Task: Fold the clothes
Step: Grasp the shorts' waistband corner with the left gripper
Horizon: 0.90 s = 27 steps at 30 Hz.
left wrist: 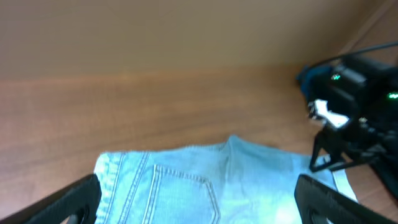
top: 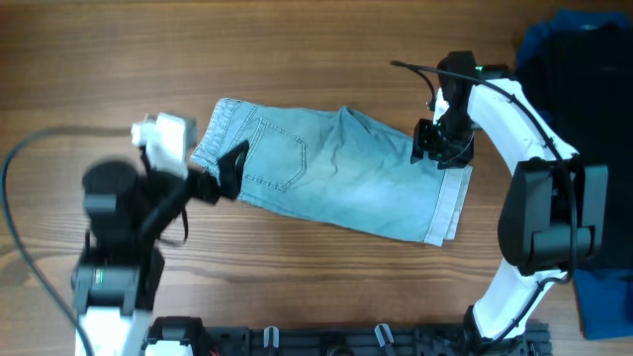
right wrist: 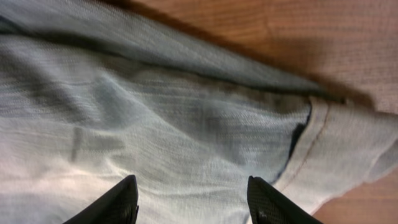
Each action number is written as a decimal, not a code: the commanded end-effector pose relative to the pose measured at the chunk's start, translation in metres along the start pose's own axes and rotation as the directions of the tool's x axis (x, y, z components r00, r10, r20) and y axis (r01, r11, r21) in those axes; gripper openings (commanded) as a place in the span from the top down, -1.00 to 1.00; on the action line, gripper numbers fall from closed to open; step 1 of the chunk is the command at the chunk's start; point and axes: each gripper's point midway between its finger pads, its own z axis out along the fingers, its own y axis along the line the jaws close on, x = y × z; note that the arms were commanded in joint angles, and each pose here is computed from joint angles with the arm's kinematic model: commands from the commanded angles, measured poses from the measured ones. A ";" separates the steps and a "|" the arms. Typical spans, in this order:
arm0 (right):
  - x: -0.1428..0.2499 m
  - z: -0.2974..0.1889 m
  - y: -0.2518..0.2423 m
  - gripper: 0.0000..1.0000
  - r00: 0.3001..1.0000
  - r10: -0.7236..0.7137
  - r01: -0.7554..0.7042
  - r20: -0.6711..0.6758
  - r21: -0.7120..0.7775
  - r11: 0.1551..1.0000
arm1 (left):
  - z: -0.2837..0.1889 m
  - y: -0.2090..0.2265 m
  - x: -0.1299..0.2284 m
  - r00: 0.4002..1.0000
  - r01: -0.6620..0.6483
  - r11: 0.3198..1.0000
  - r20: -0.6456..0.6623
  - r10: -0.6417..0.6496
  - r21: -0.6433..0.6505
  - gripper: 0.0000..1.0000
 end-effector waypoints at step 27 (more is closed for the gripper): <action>-0.011 0.000 -0.020 0.91 0.995 0.092 -0.093 0.030 0.022 0.995 | 0.210 0.086 0.152 0.829 0.084 0.980 -0.533 -0.170 -0.181 0.92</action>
